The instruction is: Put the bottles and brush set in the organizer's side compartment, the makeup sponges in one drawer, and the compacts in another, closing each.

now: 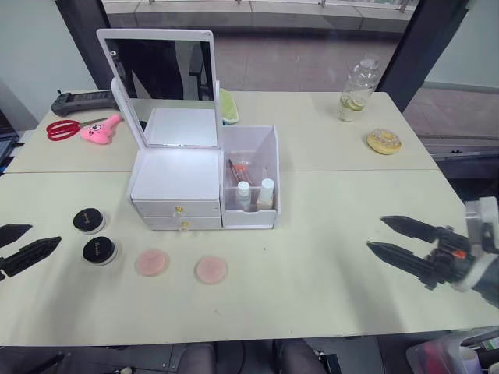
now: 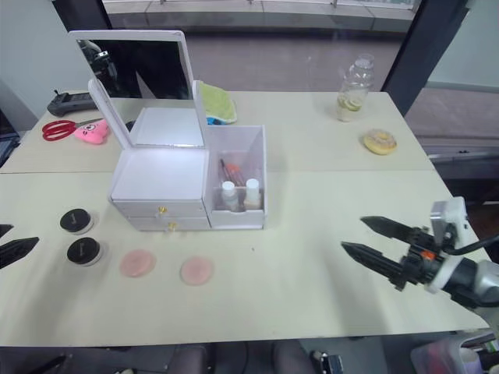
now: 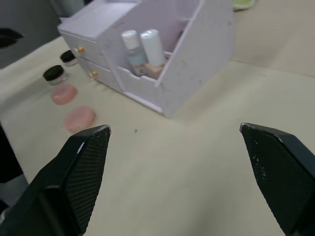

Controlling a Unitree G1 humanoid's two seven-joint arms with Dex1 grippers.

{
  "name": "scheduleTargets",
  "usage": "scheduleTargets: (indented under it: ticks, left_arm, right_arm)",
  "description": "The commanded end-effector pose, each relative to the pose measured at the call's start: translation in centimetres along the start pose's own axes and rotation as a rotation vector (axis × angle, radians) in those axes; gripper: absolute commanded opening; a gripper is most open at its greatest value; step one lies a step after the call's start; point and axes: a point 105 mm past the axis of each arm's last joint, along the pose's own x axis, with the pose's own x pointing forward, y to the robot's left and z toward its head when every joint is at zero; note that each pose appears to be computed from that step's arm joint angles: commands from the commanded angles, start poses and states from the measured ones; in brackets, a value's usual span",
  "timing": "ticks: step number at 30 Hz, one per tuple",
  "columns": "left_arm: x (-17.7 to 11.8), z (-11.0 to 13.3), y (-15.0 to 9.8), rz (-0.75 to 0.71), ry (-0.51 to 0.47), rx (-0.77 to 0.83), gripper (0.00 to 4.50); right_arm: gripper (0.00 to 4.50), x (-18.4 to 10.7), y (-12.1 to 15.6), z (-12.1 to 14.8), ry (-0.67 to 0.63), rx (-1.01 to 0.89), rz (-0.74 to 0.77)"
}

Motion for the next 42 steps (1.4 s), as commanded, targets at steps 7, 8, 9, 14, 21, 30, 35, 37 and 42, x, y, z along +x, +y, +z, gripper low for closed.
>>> scheduleTargets:
  ticks: [7,8,9,14,21,30,35,37,42]
  left_arm:
    - [5.7,-0.8,-14.3,-0.019,-0.262,-0.110,4.50]
    - [6.5,-0.5,-14.7,0.041,-0.299,-0.116,4.50]
    - [7.3,-0.3,-15.1,0.101,-0.338,-0.129,4.50]
    - [10.8,0.7,-16.2,0.323,-0.425,-0.086,4.50]
    - [13.9,1.3,-17.5,0.327,-0.435,0.063,4.50]
    - [14.6,1.1,-17.5,0.356,-0.436,0.031,4.50]
    - [14.8,1.0,-17.5,0.346,-0.428,0.022,4.50]
    - [14.9,0.9,-17.5,0.342,-0.425,0.016,4.31]
    - [15.2,0.8,-17.8,0.320,-0.417,0.000,3.04]
  right_arm:
    - [4.49,6.5,3.5,-0.3,0.082,-0.028,0.108]
    - [4.49,7.1,3.8,-0.3,0.091,-0.023,0.131]
    - [4.49,7.4,4.3,-0.3,0.104,-0.029,0.161]
    - [4.49,9.4,5.2,0.1,0.123,-0.097,0.250]
    - [4.49,11.0,4.6,0.7,0.129,-0.177,0.279]
    - [4.49,11.3,4.3,0.8,0.117,-0.199,0.272]
    - [4.49,11.3,4.3,0.8,0.114,-0.198,0.266]
    - [4.50,11.3,4.3,0.8,0.111,-0.195,0.263]
    - [4.50,11.4,4.5,1.0,0.101,-0.194,0.261]
